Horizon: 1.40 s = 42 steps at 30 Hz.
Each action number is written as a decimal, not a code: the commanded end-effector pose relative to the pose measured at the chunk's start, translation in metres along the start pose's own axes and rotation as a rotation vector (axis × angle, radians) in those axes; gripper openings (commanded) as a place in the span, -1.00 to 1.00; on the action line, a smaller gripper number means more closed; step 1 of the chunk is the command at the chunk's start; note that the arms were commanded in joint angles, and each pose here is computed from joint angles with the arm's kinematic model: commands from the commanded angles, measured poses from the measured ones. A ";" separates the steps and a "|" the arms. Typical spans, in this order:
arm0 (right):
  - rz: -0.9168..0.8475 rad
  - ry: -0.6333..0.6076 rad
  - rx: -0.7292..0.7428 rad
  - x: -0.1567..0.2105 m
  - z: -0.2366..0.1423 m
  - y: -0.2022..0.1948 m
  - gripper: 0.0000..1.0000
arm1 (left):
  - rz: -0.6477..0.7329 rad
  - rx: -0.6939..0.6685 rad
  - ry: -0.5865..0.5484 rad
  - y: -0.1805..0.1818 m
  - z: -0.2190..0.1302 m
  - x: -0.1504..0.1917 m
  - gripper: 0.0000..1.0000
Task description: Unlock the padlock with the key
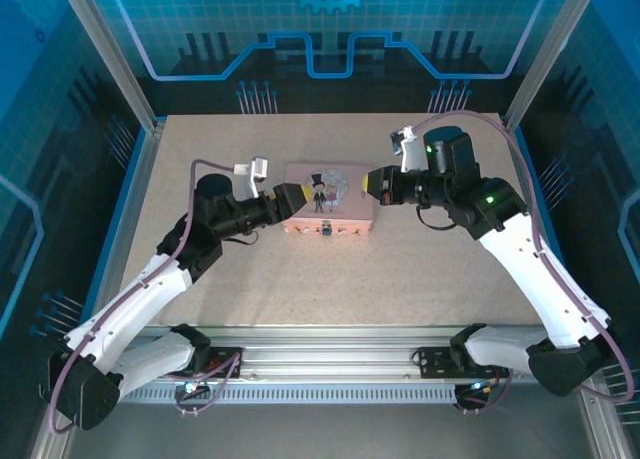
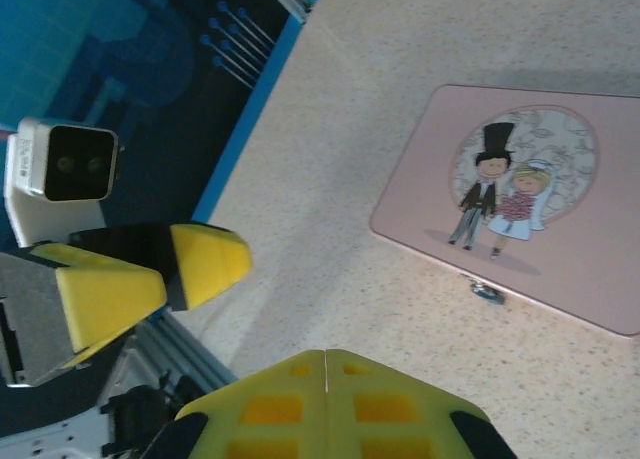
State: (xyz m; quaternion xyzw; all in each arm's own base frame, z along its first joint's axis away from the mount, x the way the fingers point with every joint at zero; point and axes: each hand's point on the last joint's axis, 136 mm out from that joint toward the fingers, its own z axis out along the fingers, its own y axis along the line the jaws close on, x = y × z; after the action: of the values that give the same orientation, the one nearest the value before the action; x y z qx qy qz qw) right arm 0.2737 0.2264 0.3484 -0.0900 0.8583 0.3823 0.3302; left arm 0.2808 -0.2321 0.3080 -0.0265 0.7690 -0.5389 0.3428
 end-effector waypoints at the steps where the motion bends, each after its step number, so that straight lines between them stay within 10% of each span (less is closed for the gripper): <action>1: 0.019 0.033 -0.099 -0.003 -0.009 0.023 -1.00 | 0.097 0.152 0.000 -0.047 0.002 -0.009 0.56; 18: 0.101 0.109 -0.276 -0.002 -0.010 0.054 -1.00 | 0.286 0.380 0.054 -0.111 0.026 -0.001 0.68; 42: 0.187 0.088 -0.295 -0.008 -0.010 0.044 -1.00 | 0.327 0.444 0.130 -0.129 0.044 0.023 -0.08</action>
State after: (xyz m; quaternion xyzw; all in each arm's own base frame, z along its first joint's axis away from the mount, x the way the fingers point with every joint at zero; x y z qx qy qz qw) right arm 0.2594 0.2522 0.3769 -0.0722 0.8199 0.5165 0.2360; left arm 0.2508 -0.3265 0.3773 0.1806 0.6721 -0.6240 0.3554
